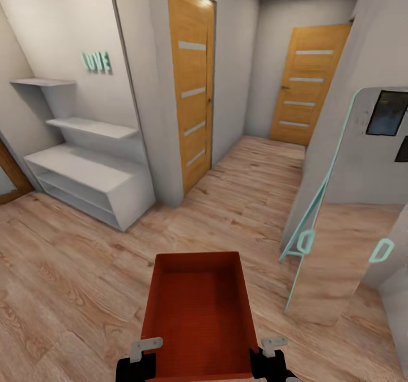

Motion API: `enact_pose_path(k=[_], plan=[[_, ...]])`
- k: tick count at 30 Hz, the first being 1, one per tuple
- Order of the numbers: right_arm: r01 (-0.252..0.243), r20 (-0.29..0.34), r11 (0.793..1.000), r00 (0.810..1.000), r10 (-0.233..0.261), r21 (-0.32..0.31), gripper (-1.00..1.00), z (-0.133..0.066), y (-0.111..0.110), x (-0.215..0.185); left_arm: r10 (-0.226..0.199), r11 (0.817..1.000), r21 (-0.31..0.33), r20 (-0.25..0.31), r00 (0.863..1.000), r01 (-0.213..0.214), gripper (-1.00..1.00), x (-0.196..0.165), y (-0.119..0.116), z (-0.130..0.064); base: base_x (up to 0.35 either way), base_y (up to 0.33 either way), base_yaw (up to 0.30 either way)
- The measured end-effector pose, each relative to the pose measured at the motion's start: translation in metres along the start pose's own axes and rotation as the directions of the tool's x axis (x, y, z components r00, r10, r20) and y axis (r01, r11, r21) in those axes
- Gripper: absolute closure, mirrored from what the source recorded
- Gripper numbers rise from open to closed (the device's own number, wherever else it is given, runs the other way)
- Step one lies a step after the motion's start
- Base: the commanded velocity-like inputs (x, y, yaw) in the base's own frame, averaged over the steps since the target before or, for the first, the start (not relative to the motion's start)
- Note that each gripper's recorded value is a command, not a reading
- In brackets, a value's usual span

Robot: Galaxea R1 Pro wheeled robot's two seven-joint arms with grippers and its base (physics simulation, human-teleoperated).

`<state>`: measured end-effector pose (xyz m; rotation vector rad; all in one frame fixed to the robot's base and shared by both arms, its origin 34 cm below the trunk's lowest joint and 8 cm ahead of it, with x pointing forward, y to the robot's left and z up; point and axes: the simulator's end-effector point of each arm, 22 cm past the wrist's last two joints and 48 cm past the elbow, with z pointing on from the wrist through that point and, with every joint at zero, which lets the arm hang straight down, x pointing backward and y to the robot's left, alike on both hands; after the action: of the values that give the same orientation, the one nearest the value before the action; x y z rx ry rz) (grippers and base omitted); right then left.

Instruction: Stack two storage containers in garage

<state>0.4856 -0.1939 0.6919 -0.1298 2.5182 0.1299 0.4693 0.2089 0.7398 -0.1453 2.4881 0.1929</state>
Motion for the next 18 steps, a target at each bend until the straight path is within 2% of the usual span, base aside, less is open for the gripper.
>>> enact_pose_path(k=[18], plan=[[0.000, -0.002, 1.000, 1.000, 0.000, 0.000, 1.00, 0.0000, 0.0000, 0.0007, -0.001, 1.000, -0.001, -0.003, 1.000, 0.001, 1.00, 0.0012, 0.0001, 0.0001, 0.215, 0.261, -0.263]])
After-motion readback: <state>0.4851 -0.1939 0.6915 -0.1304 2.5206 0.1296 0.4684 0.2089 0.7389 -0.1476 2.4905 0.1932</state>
